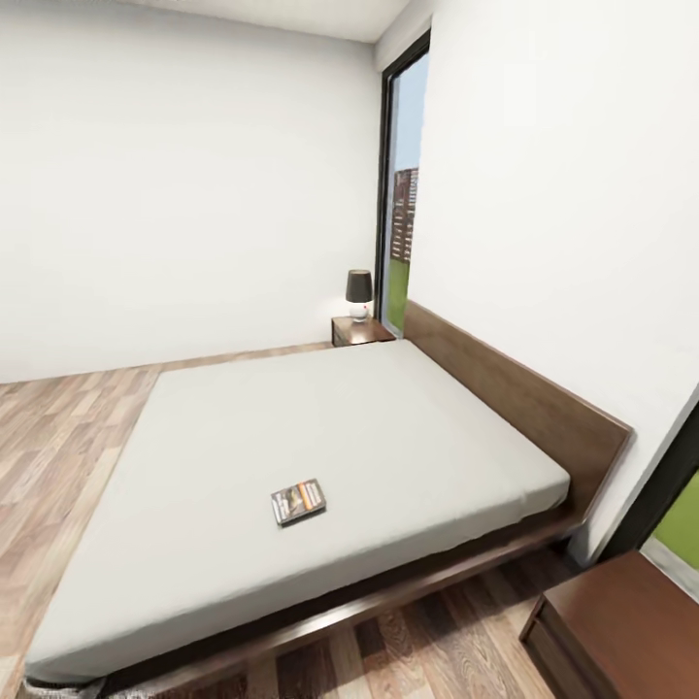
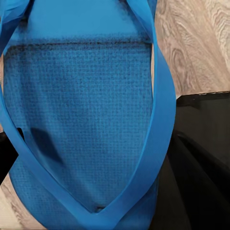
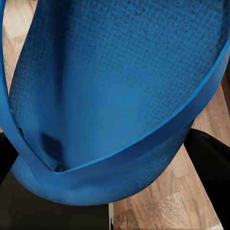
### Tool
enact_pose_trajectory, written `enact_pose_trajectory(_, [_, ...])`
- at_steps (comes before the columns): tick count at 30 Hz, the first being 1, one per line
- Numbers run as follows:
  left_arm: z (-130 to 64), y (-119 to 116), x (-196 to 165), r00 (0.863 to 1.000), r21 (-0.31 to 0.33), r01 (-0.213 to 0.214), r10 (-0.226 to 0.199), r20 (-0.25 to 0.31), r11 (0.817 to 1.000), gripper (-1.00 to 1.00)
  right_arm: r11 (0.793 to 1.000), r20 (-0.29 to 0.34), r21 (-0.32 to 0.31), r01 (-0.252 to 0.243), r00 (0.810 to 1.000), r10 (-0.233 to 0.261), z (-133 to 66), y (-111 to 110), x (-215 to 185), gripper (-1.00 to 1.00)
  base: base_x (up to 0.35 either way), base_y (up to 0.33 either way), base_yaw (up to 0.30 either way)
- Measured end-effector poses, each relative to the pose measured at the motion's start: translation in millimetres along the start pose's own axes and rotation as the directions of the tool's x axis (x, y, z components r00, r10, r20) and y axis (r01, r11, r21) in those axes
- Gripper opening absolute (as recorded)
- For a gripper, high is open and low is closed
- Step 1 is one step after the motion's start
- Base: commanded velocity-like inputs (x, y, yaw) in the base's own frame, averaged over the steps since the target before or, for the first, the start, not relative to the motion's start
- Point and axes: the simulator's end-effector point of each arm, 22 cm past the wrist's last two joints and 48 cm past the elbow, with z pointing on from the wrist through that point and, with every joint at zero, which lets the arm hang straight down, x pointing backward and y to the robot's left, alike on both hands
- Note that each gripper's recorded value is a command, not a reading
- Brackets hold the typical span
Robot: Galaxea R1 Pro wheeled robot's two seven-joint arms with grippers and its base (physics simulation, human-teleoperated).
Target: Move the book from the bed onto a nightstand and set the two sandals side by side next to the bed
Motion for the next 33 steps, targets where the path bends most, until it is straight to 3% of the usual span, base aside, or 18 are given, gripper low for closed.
enact_pose_trajectory(33, [0.1,0.3,-0.1,1.000,0.000,0.003,-0.003,0.001,1.000,-1.00,1.000,-0.014,-0.005,0.002,1.000,-0.002,-0.9,4.1,6.3,-1.00,0.000,0.000,0.290])
